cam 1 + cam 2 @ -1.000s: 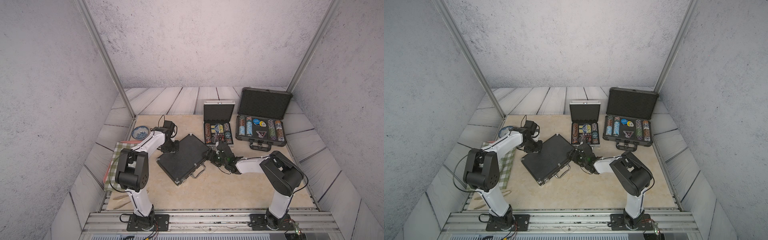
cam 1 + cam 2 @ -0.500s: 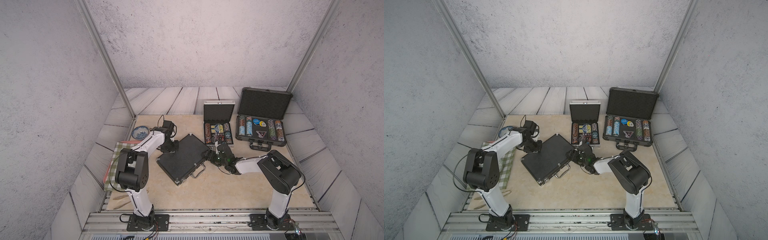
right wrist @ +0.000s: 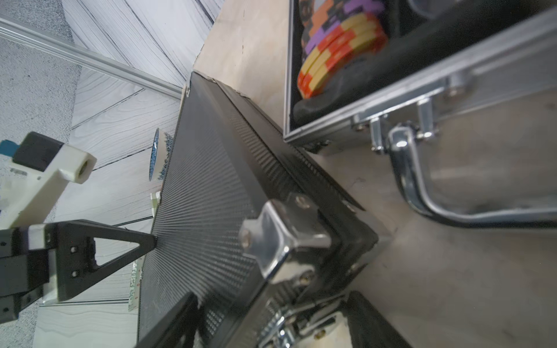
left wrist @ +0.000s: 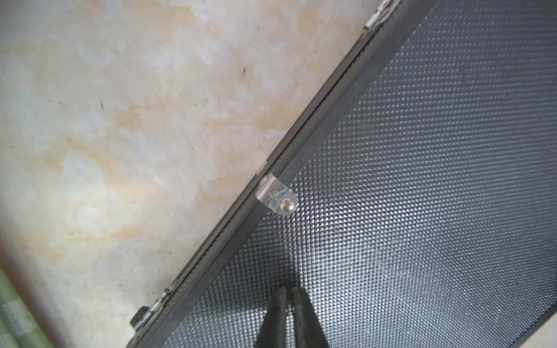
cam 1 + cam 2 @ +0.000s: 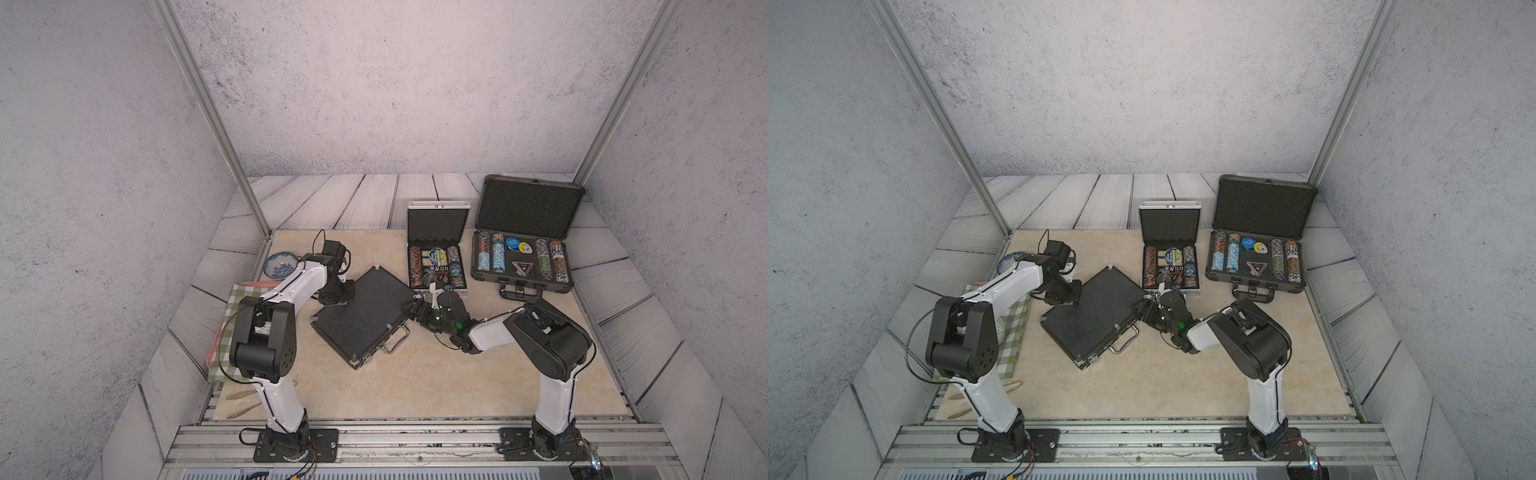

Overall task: Close the poker set cases
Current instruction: Fasten the fastener on the poker set case.

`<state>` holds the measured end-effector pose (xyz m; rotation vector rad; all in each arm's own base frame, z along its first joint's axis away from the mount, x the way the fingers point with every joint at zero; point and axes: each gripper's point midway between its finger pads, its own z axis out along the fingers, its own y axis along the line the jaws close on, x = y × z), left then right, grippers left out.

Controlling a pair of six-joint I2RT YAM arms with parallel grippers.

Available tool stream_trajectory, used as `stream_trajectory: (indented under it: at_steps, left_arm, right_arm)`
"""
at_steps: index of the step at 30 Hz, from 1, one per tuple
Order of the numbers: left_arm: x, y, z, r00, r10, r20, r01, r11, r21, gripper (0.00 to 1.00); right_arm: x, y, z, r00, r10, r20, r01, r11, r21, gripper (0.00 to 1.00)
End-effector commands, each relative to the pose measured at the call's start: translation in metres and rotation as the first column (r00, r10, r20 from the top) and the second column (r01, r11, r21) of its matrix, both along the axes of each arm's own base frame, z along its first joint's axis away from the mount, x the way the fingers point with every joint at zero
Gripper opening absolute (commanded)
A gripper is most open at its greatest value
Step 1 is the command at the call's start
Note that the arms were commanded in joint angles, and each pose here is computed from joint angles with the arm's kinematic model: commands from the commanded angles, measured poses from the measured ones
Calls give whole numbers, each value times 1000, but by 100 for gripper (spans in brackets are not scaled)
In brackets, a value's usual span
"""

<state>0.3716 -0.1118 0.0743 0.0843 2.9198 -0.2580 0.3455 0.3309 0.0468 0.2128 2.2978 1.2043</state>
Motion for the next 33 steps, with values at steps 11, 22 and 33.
stream_trajectory:
  at_steps: [11,22,33]
  left_arm:
    - [-31,-4,-38,986,-23,-164,22,1000,-11,11]
    - [-33,-1,-37,986,-23,-164,23,1000,-1,10]
    - [-31,3,-36,987,-8,-158,8,1000,-1,10]
  right_arm:
    - [-38,10,-55,979,162,-128,-172,982,-73,75]
    - [-40,14,-40,980,177,-92,-178,984,-6,75]
    - [-38,-6,-46,981,156,-115,-173,973,-150,94]
